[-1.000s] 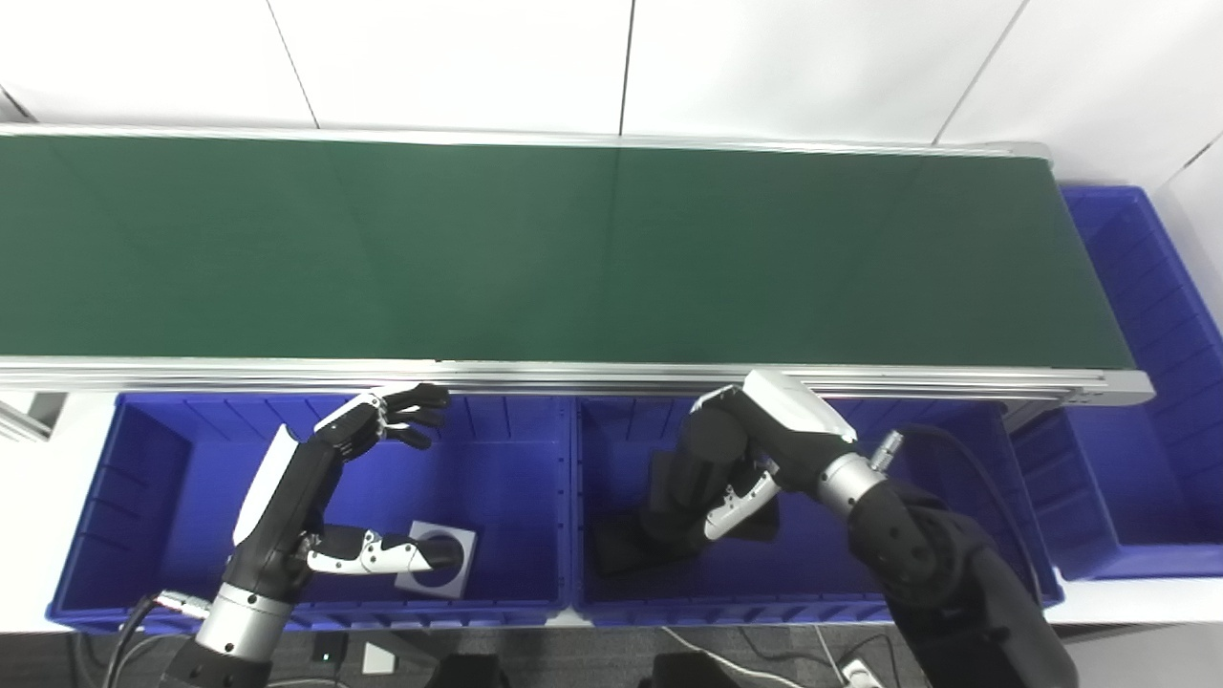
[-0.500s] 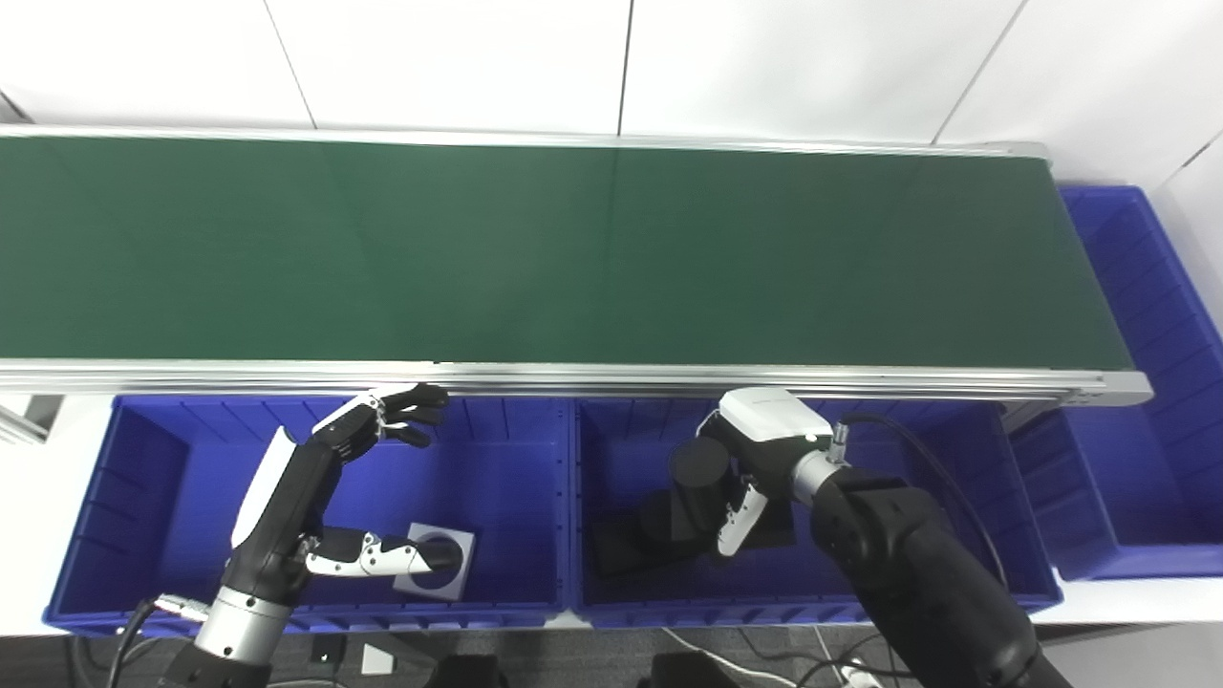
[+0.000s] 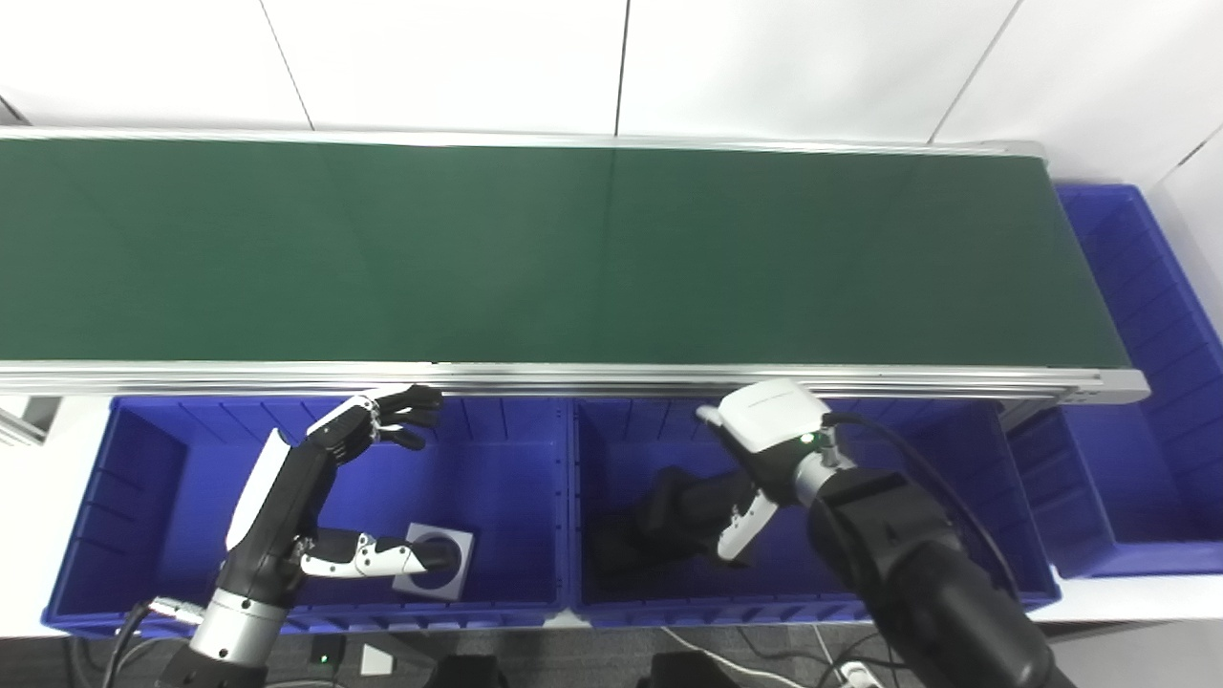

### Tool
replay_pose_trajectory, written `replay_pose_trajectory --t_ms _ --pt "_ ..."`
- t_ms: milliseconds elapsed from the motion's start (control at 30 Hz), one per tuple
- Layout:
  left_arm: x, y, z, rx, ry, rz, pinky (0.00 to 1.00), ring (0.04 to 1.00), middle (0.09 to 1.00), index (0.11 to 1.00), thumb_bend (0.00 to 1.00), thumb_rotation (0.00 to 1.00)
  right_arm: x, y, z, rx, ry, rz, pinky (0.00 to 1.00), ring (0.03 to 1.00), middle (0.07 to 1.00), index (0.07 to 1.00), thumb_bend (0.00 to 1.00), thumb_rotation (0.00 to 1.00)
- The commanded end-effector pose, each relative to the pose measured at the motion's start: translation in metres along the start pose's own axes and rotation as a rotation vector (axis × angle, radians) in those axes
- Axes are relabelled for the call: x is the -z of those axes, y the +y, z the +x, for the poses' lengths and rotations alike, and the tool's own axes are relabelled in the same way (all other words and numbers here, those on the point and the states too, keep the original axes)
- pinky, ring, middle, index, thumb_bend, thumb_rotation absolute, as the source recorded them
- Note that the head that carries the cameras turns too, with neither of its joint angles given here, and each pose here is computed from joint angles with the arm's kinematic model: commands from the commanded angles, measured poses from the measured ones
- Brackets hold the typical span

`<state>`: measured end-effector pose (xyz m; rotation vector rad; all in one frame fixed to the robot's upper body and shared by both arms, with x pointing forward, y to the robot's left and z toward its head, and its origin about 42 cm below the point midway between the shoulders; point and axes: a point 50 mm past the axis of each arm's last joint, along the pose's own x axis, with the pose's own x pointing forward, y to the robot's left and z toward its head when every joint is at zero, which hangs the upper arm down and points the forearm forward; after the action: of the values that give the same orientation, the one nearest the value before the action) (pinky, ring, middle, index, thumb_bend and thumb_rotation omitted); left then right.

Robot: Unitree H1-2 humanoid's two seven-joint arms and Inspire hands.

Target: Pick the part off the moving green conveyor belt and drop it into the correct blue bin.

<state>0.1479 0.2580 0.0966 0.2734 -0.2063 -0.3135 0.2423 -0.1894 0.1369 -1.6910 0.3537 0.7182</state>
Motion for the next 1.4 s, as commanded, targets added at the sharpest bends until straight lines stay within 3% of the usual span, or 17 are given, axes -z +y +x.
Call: replay_pose_trajectory --t_ms 0,300,400,500,600,700,867,1000,1267,1367 --pt "-0.007 0.004 0.002 -0.009 -0.059 -0.004 0.6 0.699 0.749 0.745 0.91 0.27 0.004 -0.014 -0.007 0.043 -0.005 -0.035 1.0 0.969 0.953 0.954 0.94 0.5" --pt "-0.006 0.004 0.002 -0.008 -0.055 -0.002 0.6 0.7 0.751 0.745 0.92 0.28 0.008 -0.022 -0.015 0.031 -0.023 -0.016 1.0 0.986 0.974 0.983 0.99 0.56" --pt "-0.006 0.004 0.002 -0.007 -0.056 -0.006 0.6 0.703 0.752 0.746 0.92 0.28 0.008 -0.023 -0.019 0.044 -0.058 0.047 1.0 0.98 0.969 0.981 0.98 0.54" --pt "-0.006 0.004 0.002 -0.007 -0.055 -0.007 0.6 0.703 0.752 0.745 0.91 0.27 0.008 -0.021 -0.021 0.063 -0.136 0.205 1.0 0.972 0.963 0.978 0.96 0.49" --pt "-0.007 0.004 0.002 0.0 -0.051 0.013 0.6 0.702 0.754 0.747 0.91 0.28 0.009 -0.013 -0.02 0.102 -0.244 0.451 0.92 0.943 0.937 0.96 0.94 0.35" --pt "-0.007 0.004 0.002 0.012 -0.035 0.04 0.61 0.709 0.758 0.753 0.92 0.31 0.007 -0.001 -0.02 0.14 -0.324 0.628 0.85 0.928 0.941 0.968 0.93 0.31" --pt "-0.008 0.002 0.004 0.032 -0.015 0.064 0.58 0.692 0.756 0.762 0.92 0.33 0.005 0.015 -0.02 0.187 -0.392 0.786 0.81 0.924 0.955 0.995 0.93 0.33" --pt "-0.008 0.001 0.01 0.064 0.017 0.068 0.57 0.699 0.784 0.802 0.93 0.35 0.006 0.029 -0.019 0.223 -0.43 0.871 0.78 0.911 0.974 1.0 0.95 0.43" --pt "0.002 -0.004 0.034 0.072 0.01 0.047 0.6 0.724 0.805 0.819 0.95 0.37 0.001 0.048 -0.016 0.306 -0.428 0.959 0.78 0.903 0.982 1.0 0.97 0.46" --pt "0.006 -0.008 0.045 0.079 -0.003 0.033 0.66 0.764 0.822 0.825 0.94 0.36 0.001 0.054 -0.014 0.341 -0.424 0.985 0.79 0.907 0.984 1.0 0.96 0.48"
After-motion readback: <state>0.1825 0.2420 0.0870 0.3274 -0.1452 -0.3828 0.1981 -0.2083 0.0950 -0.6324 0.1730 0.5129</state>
